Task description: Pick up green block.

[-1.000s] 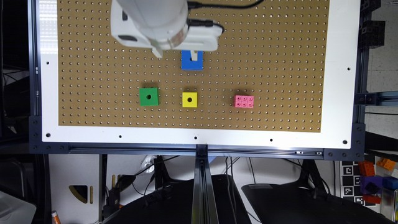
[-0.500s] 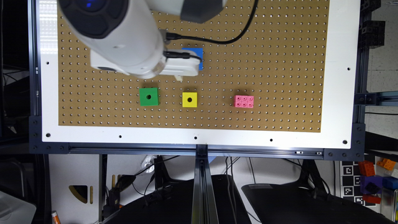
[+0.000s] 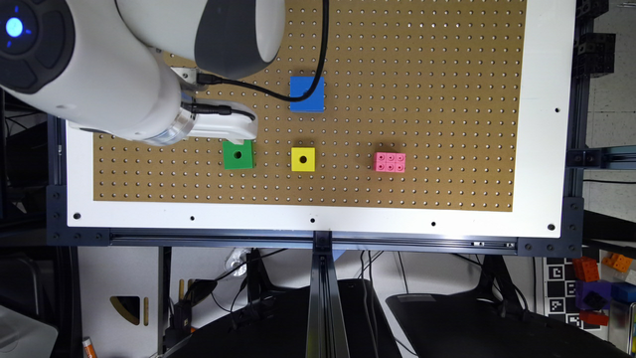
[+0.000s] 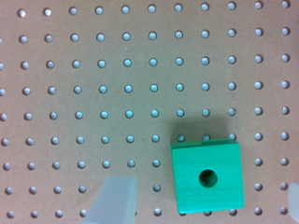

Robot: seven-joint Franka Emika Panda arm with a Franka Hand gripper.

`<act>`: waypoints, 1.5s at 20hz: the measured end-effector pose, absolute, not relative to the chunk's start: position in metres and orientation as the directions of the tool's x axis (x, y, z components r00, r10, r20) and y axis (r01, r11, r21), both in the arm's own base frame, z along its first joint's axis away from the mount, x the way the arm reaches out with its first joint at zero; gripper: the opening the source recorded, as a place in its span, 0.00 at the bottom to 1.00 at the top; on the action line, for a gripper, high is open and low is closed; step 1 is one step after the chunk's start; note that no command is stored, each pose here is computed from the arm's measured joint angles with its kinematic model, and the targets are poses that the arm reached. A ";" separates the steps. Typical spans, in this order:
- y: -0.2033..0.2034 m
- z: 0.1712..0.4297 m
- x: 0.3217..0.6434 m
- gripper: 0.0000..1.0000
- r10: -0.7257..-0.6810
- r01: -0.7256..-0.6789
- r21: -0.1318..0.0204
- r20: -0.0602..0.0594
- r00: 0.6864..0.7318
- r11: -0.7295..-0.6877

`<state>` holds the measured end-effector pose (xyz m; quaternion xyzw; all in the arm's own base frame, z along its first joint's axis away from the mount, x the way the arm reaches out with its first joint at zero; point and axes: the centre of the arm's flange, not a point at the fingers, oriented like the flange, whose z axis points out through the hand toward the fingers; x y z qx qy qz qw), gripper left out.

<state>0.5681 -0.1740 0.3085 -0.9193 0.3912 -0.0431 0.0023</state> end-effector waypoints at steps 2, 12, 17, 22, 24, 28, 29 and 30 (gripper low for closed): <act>-0.174 0.309 0.568 1.00 -0.719 -0.719 -0.038 0.078 0.691 -0.694; -0.174 0.262 0.575 1.00 -0.718 -0.717 -0.024 0.049 0.695 -0.696; -0.173 0.249 0.578 1.00 -0.717 -0.717 -0.019 0.039 0.696 -0.697; -0.170 0.214 0.583 1.00 -0.712 -0.711 -0.023 0.037 0.701 -0.702; -0.167 0.215 0.589 1.00 -0.708 -0.707 -0.029 0.040 0.705 -0.706; -0.160 0.217 0.594 1.00 -0.702 -0.701 -0.037 0.044 0.711 -0.712; -0.158 0.218 0.595 1.00 -0.701 -0.700 -0.039 0.044 0.712 -0.713; -0.157 0.218 0.595 1.00 -0.700 -0.699 -0.041 0.045 0.713 -0.714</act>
